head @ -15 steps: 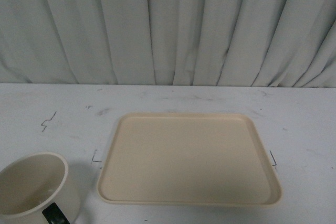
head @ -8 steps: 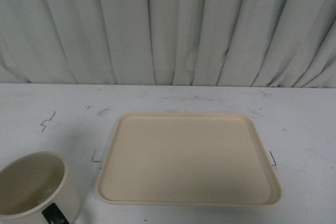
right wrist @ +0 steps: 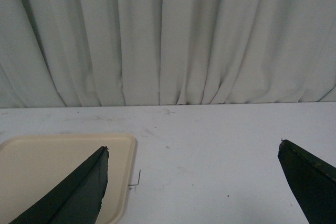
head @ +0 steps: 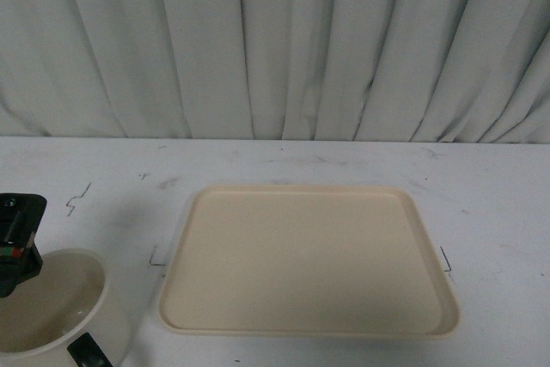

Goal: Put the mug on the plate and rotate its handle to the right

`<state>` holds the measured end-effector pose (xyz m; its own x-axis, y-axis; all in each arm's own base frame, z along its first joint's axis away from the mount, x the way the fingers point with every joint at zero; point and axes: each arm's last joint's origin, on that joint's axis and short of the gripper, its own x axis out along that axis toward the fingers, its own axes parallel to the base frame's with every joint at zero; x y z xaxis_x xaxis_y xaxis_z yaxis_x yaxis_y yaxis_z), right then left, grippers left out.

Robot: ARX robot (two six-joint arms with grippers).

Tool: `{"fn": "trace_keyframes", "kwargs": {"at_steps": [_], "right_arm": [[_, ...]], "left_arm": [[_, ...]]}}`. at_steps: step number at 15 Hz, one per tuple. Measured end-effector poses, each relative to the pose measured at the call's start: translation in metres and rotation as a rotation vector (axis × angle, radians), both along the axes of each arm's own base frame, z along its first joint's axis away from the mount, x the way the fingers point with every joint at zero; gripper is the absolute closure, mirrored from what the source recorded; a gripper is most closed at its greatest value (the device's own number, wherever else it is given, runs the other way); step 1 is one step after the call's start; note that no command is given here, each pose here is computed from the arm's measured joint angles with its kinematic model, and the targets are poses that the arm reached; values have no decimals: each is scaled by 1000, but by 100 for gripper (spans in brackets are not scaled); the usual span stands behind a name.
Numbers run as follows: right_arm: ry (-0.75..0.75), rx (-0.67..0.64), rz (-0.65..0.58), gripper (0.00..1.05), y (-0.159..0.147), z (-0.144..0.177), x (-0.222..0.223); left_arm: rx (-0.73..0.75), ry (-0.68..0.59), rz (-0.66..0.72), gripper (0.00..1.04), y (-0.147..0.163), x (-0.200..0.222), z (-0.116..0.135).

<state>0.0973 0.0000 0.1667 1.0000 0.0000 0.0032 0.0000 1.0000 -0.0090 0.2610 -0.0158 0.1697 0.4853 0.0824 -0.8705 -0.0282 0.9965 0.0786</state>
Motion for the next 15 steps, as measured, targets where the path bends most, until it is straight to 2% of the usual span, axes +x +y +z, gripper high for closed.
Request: {"fn": "trace_keyframes", "kwargs": {"at_steps": [9, 10, 11, 15], "right_arm": [[0, 0, 0, 6, 0, 0, 0], [0, 0, 0, 6, 0, 0, 0], [0, 0, 0, 6, 0, 0, 0], [0, 0, 0, 6, 0, 0, 0]], "left_arm": [[-13, 52, 55, 7, 18, 23, -38], [-18, 81, 50, 11, 17, 24, -44], [-34, 121, 46, 32, 16, 24, -52], [-43, 127, 49, 74, 16, 24, -53]]}}
